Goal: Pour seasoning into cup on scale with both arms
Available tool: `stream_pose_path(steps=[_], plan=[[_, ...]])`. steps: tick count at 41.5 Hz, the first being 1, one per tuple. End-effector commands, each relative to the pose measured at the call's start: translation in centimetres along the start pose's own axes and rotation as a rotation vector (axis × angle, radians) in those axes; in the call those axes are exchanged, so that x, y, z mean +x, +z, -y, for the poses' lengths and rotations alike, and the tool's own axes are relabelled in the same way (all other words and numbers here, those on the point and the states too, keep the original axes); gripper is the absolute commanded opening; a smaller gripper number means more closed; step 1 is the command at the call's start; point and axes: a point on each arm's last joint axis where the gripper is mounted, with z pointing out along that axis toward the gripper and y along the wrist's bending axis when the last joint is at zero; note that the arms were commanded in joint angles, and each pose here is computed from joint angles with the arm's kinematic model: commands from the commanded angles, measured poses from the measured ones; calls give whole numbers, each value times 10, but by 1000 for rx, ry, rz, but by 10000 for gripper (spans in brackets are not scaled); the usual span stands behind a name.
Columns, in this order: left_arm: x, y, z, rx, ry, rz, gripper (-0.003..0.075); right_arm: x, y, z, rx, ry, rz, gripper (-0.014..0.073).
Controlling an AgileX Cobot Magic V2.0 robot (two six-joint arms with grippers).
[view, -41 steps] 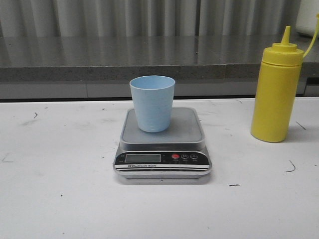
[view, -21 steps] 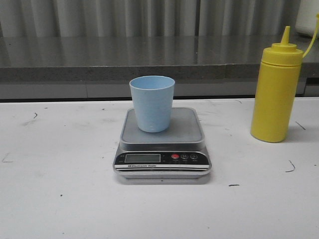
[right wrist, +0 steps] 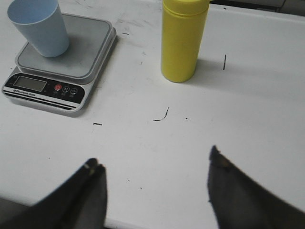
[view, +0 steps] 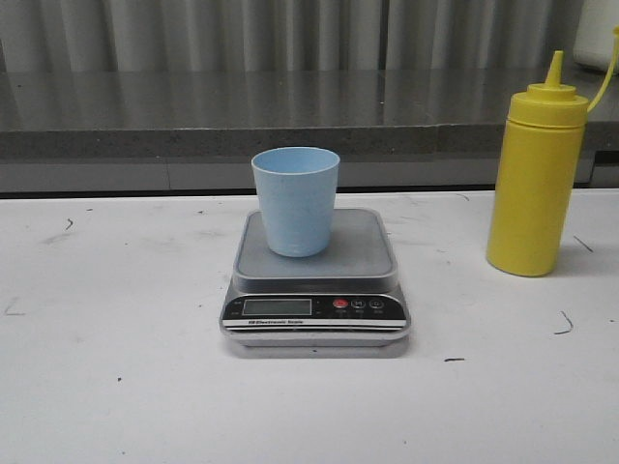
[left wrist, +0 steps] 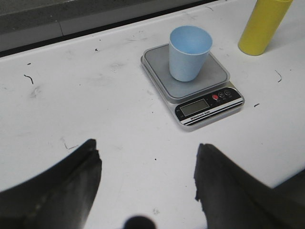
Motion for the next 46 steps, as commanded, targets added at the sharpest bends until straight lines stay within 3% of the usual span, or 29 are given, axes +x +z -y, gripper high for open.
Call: stream_pose_path(steps=[1,4,8,13,37,42,46], plan=[[-12,-5,1,5,-10,89,356,-14,-7,-1,-4,-21,93,197],[-12,-5,1,5,-10,89,252,-14,-7,-1,-5,-21,99,61],[-12,-5,1,5,-10,89,107,-14,-7,-1,-5,-21,99,-59],[-12,-5,1,5,-10,91,-18,-12,-7,-1,-2,-21,78,-69],[-7,-8,-2,-19,-32,119,-20,-12,-7,-1,-2,-21,77,-69],[9,-9,-11,-118,-57,206,-20,-12,-7,-1,-2,-21,77,-69],[30,-7,-17,-196,-97,352,-20,-12,-7,-1,-2,-21,77,-69]])
